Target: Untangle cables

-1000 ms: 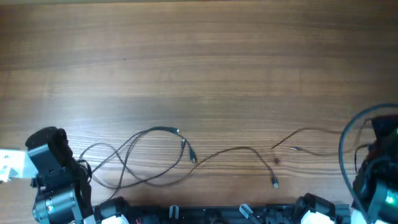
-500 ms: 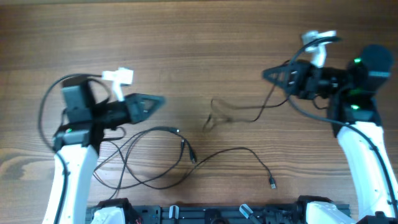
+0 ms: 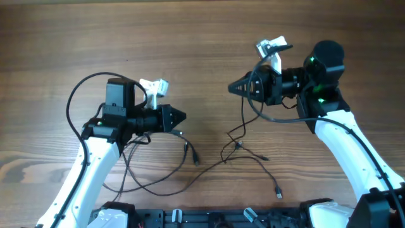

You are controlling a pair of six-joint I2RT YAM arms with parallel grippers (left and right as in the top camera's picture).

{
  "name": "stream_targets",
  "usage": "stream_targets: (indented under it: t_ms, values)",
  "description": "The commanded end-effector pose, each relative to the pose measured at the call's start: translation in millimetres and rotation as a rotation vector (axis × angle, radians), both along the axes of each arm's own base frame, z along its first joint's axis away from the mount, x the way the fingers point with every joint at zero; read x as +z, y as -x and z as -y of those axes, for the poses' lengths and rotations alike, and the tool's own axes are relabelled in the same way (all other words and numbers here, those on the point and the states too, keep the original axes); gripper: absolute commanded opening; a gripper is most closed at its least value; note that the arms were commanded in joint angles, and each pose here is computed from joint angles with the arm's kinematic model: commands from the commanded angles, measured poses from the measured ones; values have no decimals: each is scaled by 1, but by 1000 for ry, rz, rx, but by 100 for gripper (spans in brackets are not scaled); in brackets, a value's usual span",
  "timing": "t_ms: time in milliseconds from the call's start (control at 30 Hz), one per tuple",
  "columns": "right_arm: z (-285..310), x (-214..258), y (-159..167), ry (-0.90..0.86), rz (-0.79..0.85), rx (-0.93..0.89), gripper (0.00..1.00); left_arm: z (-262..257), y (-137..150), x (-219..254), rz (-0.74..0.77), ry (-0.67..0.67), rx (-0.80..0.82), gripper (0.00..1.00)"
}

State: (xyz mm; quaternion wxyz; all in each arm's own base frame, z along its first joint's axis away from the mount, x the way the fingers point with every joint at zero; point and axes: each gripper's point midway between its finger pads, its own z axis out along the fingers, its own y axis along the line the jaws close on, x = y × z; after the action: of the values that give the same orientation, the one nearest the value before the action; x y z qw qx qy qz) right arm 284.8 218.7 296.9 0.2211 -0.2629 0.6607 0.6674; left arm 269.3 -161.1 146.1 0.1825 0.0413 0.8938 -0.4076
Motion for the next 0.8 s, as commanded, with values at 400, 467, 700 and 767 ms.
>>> stream_targets:
  t_ms: [400,467,700,767]
  values:
    - [176,-231,23,1438,-475,-844,5,-96,-2,-23,8,-510,384,13]
    - [148,-231,29,1315,-518,-729,5,-97,0,-24,0,-512,382,12]
    - [108,-215,0,1099,-351,-622,55,-97,0,-25,-3,-513,381,12]
    - [114,-217,0,1127,-350,-636,72,-97,2,-26,-8,-515,380,12]
